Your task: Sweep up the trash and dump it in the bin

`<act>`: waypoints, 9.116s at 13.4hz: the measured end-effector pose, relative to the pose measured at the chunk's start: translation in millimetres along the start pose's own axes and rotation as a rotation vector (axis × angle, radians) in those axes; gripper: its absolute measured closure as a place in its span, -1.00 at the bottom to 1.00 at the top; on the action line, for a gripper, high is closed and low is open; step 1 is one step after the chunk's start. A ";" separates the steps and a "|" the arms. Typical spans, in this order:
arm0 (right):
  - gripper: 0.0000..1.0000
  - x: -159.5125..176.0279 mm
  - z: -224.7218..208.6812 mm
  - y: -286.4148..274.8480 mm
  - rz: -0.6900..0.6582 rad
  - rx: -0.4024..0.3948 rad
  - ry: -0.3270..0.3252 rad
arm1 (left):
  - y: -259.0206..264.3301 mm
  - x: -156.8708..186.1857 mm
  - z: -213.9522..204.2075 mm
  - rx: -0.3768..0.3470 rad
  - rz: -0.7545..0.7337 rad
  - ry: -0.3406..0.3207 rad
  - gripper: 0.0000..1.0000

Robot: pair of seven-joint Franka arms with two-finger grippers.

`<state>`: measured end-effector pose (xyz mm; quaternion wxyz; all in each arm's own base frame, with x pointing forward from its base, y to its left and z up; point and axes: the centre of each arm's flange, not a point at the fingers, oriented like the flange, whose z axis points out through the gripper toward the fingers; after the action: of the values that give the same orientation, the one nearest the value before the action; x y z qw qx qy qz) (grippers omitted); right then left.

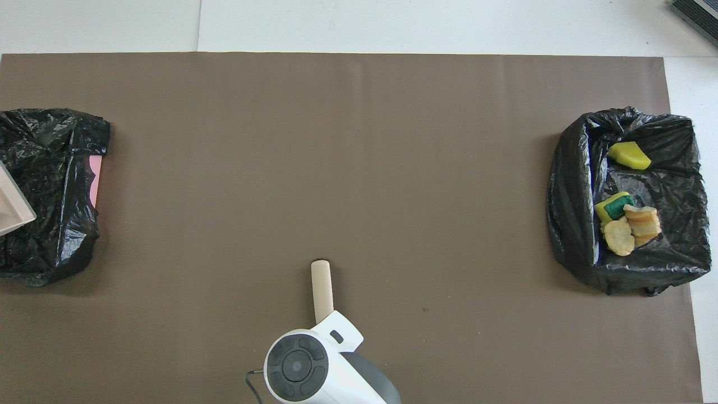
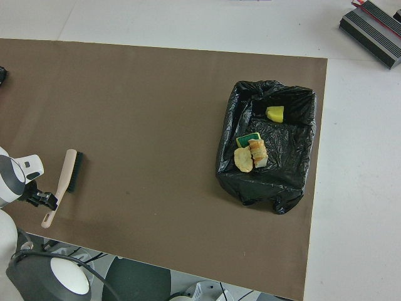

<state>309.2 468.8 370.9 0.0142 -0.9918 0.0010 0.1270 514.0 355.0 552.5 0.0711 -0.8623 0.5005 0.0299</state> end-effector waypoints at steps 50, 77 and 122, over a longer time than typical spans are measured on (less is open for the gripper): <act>-1.00 158.2 -347.8 481.8 0.062 -0.034 0.256 | 288.9 543.7 -27.0 -0.161 -0.728 0.079 0.35; -1.00 158.2 -347.8 481.7 0.062 -0.033 0.256 | 374.7 643.6 77.2 -0.216 -0.861 0.104 0.35; -1.00 158.2 -347.8 481.7 0.062 -0.033 0.256 | 150.2 253.6 -174.8 -0.183 -0.897 0.146 -1.00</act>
<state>547.2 -22.3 654.0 -0.0065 -0.9995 0.0312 -0.0002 506.5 37.2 680.2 -0.0347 -0.9962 0.0772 -0.0207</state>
